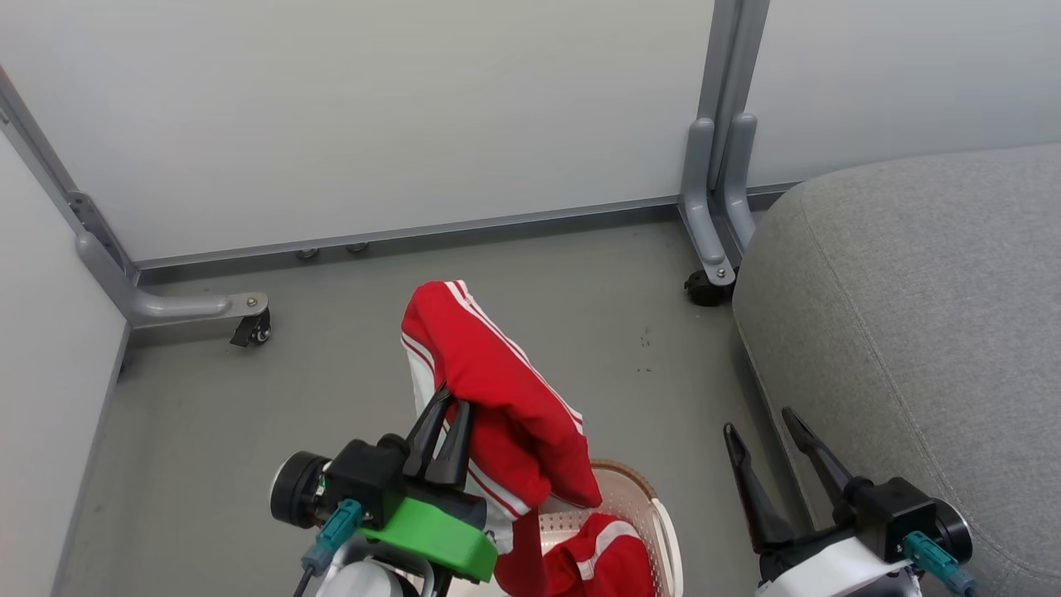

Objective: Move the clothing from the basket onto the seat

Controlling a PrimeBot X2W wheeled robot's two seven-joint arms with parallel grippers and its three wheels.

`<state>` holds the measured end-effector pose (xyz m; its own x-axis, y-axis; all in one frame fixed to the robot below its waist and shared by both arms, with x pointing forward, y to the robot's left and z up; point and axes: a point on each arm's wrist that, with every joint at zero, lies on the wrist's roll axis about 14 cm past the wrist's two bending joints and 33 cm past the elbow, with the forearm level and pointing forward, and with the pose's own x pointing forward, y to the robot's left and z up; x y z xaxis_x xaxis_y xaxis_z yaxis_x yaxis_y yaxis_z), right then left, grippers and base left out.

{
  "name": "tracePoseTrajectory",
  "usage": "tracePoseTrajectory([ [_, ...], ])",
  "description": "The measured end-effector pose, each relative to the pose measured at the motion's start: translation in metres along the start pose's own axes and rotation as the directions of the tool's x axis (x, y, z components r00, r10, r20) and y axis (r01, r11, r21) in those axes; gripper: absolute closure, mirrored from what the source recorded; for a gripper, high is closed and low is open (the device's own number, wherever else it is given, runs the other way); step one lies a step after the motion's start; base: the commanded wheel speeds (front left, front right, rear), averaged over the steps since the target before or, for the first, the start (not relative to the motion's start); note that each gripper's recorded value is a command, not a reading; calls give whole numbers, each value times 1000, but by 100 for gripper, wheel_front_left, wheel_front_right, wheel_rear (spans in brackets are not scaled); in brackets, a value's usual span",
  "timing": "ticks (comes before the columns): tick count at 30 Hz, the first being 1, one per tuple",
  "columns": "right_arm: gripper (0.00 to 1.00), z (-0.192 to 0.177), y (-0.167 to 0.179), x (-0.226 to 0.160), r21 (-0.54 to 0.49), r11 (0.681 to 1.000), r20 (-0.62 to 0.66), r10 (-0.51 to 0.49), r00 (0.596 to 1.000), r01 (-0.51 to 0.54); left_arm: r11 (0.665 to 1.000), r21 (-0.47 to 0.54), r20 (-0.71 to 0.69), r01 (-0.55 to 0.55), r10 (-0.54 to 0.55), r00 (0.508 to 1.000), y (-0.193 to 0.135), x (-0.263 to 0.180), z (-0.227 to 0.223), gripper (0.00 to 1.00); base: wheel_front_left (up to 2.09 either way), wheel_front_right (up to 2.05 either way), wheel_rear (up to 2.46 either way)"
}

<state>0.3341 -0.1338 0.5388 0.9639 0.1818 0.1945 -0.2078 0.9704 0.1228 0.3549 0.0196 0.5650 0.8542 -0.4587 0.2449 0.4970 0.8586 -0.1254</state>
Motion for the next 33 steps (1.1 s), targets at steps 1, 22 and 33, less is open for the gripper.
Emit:
tracePoseTrajectory([
  [1,0,-1,2,0,0,1000,-3,6,1000,-6,1000,0,0,4,-4,1000,-1,1,0,100,0,0,0],
  [22,0,-42,68,5,-2,964,-138,262,955,-265,990,-30,68,135,-133,989,-42,29,23,100,0,0,0],
  [33,100,-50,65,9,5,968,-162,250,955,-253,984,-48,67,172,-169,983,-56,31,23,100,0,0,0],
])
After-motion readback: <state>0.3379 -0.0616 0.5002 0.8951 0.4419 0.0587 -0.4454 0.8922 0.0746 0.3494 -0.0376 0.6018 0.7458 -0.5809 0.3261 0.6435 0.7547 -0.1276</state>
